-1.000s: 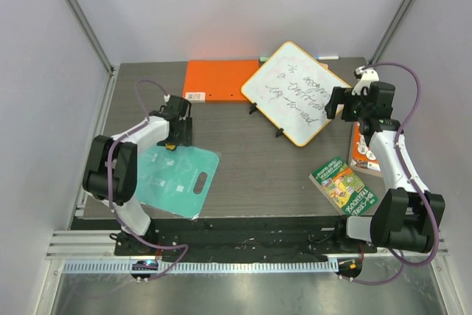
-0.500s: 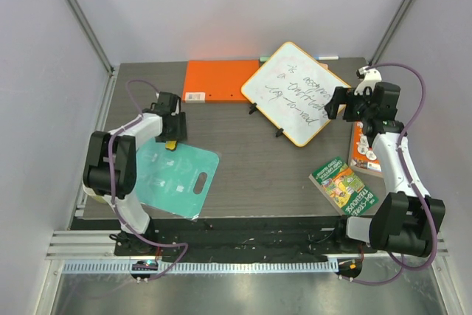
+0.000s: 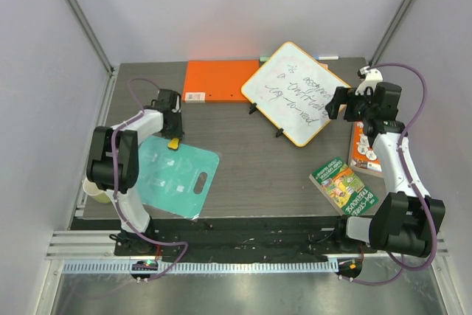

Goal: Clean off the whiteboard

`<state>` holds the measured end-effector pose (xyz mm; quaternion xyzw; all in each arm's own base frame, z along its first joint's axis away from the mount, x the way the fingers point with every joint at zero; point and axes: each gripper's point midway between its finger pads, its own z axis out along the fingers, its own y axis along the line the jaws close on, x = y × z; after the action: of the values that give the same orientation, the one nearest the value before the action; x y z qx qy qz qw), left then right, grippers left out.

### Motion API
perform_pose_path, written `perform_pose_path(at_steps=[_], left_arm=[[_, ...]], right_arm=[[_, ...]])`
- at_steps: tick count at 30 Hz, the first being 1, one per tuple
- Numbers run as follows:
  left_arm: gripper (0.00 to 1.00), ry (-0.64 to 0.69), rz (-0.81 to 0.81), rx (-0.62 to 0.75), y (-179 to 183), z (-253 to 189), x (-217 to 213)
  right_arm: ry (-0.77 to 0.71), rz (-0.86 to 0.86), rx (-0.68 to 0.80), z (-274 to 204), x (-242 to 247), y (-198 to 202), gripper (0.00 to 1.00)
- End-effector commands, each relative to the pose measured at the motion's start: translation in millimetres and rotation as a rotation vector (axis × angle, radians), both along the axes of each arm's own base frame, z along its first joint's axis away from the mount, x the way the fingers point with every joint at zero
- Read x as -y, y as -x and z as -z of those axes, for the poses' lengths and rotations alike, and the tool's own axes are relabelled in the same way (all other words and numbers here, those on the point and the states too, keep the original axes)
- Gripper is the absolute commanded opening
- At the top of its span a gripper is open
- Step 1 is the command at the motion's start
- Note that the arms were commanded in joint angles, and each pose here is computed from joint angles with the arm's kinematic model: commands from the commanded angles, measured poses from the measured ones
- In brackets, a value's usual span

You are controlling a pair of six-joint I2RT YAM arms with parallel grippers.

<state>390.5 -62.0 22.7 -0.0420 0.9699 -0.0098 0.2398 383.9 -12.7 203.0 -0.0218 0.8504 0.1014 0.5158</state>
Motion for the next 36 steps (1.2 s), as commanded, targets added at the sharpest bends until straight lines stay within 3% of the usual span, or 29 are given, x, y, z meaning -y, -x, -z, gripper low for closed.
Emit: perform_pose_path(at_steps=[1,3,10,16,22,25,30,31,36], left_arm=[[0.08,0.024,0.01,0.037,-10.0,-11.0,3.9],[0.01,0.041,0.012,0.038,-11.2,-11.4,7.1],[0.0,0.199,0.06,0.101,-13.1,-39.2,37.9],[0.0,0.279,0.2,0.225,-28.6,-97.4,110.2],[0.0,0.388,0.35,0.307,-41.8,-131.0,195.4],[0.0,0.449,0.406,0.343,-52.5,-139.5,231.6],[0.0,0.494,0.486,0.373,-65.5,-140.0,280.4],[0.0,0.514,0.505,0.395,-70.6,-152.3,289.5],[0.0,0.523,0.535,0.372,-83.2,-137.9,309.0]], right_arm=[[0.023,-0.001,0.059,-17.9,4.1,-3.2,1.0],[0.034,0.024,0.064,-19.6,9.4,-3.5,1.0],[0.074,0.144,0.053,-20.8,37.4,-10.5,1.0],[0.098,0.216,0.049,-18.2,69.4,-11.1,1.0],[0.253,0.146,0.145,-35.1,77.8,-16.5,1.0],[0.174,0.143,0.113,-35.5,77.1,-24.5,1.0],[-0.078,-0.049,0.117,-42.9,78.0,-46.1,1.0],[-0.12,-0.046,0.079,-26.7,84.4,-56.2,1.0],[-0.209,-0.077,0.081,-26.6,105.9,-92.0,0.98]])
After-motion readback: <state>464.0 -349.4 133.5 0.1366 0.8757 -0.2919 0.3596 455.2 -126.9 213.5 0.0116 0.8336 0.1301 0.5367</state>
